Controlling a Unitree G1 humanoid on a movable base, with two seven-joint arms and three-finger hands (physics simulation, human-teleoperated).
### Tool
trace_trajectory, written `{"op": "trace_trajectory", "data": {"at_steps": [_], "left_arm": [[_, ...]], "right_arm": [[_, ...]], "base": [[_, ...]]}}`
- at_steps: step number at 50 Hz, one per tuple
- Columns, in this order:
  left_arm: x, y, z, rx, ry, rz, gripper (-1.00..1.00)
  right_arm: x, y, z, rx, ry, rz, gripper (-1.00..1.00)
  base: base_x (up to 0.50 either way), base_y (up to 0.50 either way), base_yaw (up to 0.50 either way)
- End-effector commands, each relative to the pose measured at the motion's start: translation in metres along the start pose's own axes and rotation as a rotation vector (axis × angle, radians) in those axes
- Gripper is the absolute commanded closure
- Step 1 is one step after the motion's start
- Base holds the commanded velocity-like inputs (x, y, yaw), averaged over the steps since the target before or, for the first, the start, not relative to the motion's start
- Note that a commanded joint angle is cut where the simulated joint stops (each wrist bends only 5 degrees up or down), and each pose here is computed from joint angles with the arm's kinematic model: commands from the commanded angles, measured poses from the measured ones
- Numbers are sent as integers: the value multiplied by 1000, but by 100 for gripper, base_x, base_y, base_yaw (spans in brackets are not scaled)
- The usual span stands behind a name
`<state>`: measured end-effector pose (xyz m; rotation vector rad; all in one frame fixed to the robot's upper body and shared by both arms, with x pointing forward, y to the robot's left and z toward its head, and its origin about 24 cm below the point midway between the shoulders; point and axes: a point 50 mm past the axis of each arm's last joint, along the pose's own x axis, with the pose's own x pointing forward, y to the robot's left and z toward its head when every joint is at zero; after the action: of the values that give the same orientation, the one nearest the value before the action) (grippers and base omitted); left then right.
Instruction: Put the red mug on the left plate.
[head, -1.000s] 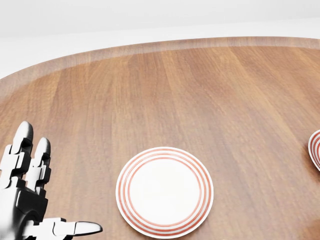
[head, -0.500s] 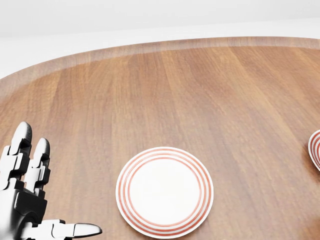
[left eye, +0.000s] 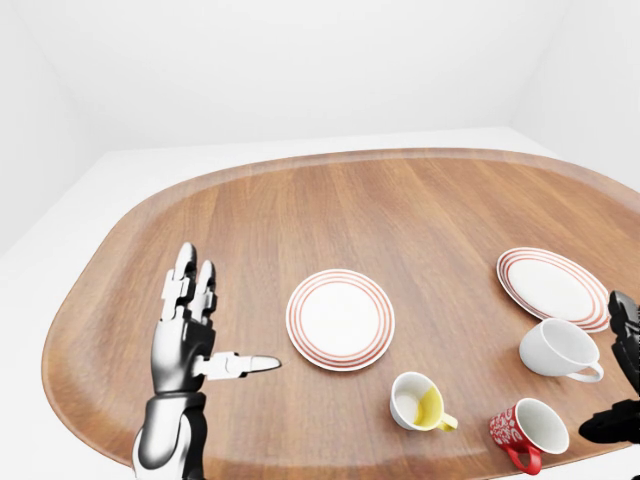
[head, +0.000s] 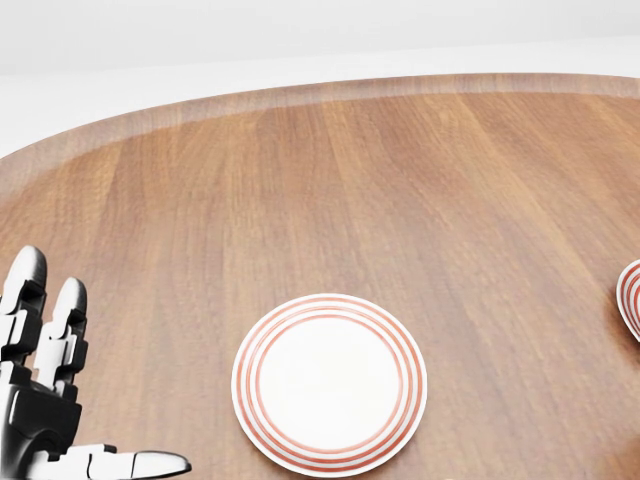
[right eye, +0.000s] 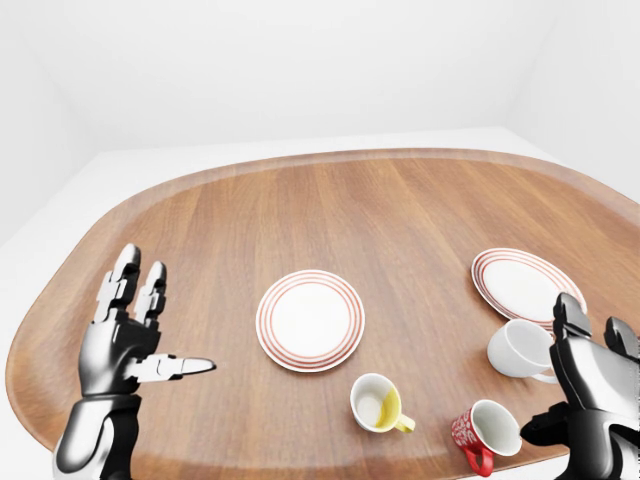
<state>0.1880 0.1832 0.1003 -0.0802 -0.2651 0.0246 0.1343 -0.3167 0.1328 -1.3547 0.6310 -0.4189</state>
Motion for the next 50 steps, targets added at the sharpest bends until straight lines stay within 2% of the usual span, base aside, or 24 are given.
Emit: {"op": "trace_trajectory", "data": {"at_steps": [1,10,17,24,29,45,50], "left_arm": [[-4,6,4,-15,-8,11,-100],[-4,5,3,-10,-8,7,-100],[-5,5,4,-9,-11,10,-100],[-5,5,5,-4,-11,15,-100],[-4,6,4,-6,-5,21,-100],[-2,8,5,-2,-7,24,-100],[-1,8,5,-3,-5,25,-100]], "right_arm": [[-3,7,6,15,-30,27,-100],[-7,8,-1,28,-5,33,-100],[-10,22,-21,58,73,98,-100],[-23,58,-54,165,189,250,-100],[-20,77,-60,195,210,333,-100],[-6,72,-52,189,152,323,-100],[-1,56,-45,176,111,258,-100]], "base": [[0,0,0],[0,0,0],[0,0,0],[0,0,0],[0,0,0],[0,0,0],[0,0,0]]}}
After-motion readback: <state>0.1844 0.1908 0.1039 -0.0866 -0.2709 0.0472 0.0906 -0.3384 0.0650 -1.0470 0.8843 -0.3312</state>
